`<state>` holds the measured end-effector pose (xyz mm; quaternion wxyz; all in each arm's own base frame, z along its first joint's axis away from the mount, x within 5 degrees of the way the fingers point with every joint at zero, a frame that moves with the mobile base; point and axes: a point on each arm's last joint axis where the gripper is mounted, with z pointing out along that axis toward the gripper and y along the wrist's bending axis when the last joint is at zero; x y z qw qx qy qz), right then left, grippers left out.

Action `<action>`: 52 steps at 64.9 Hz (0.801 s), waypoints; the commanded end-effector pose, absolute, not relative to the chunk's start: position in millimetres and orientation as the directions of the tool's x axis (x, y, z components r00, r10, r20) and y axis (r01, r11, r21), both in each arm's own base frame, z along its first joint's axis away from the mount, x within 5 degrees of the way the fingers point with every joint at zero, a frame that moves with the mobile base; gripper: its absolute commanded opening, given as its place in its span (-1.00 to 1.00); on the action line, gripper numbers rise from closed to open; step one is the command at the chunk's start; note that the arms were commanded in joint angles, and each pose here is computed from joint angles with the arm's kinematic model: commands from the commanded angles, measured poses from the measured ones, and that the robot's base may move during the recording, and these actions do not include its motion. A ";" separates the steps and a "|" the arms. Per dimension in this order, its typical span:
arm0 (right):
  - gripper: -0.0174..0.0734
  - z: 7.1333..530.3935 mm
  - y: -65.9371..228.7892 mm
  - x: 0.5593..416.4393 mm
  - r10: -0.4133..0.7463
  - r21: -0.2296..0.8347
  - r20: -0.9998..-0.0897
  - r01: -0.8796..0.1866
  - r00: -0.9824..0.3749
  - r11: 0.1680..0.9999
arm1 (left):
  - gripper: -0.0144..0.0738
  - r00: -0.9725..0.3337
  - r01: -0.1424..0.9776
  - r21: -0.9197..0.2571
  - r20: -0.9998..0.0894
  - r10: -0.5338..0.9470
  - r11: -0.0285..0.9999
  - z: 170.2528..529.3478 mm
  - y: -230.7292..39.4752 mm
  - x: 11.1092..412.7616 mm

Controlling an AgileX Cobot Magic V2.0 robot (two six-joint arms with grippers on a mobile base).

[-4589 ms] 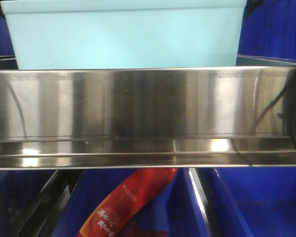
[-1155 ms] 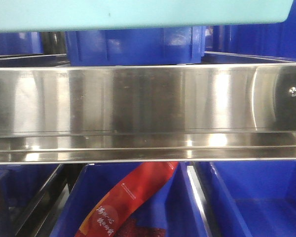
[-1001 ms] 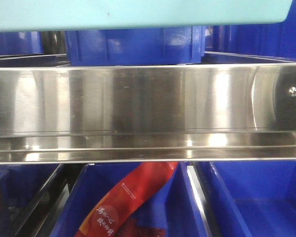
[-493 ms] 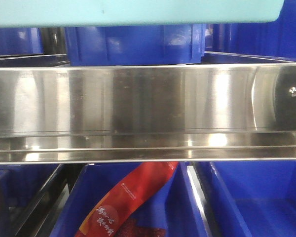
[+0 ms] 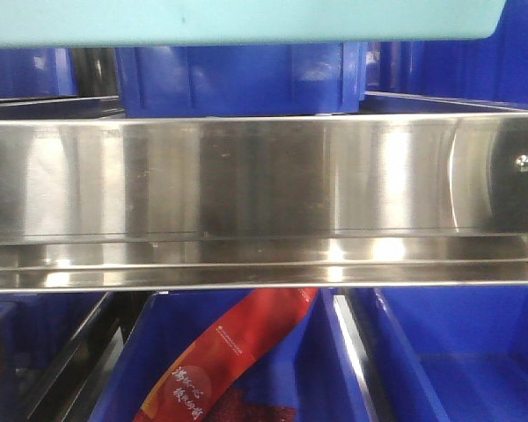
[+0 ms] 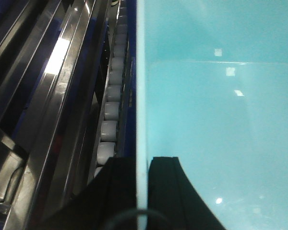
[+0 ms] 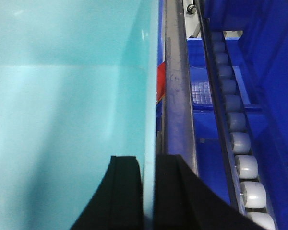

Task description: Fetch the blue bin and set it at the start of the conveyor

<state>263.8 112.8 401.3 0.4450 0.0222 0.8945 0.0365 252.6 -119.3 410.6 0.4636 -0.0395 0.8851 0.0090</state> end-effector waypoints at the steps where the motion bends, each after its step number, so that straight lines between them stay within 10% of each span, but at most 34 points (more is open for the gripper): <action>1: -0.96 409.2 113.2 261.9 0.051 0.079 -0.828 -0.027 -0.559 0.996 | -0.92 -0.522 -0.062 -0.018 -0.852 -0.048 0.998 419.8 -118.3 251.7; 52: -0.97 411.4 115.2 263.1 0.053 0.092 -0.843 -0.047 -0.536 0.995 | -0.92 -0.519 -0.062 -0.016 -0.854 -0.046 0.998 420.1 -118.2 251.9</action>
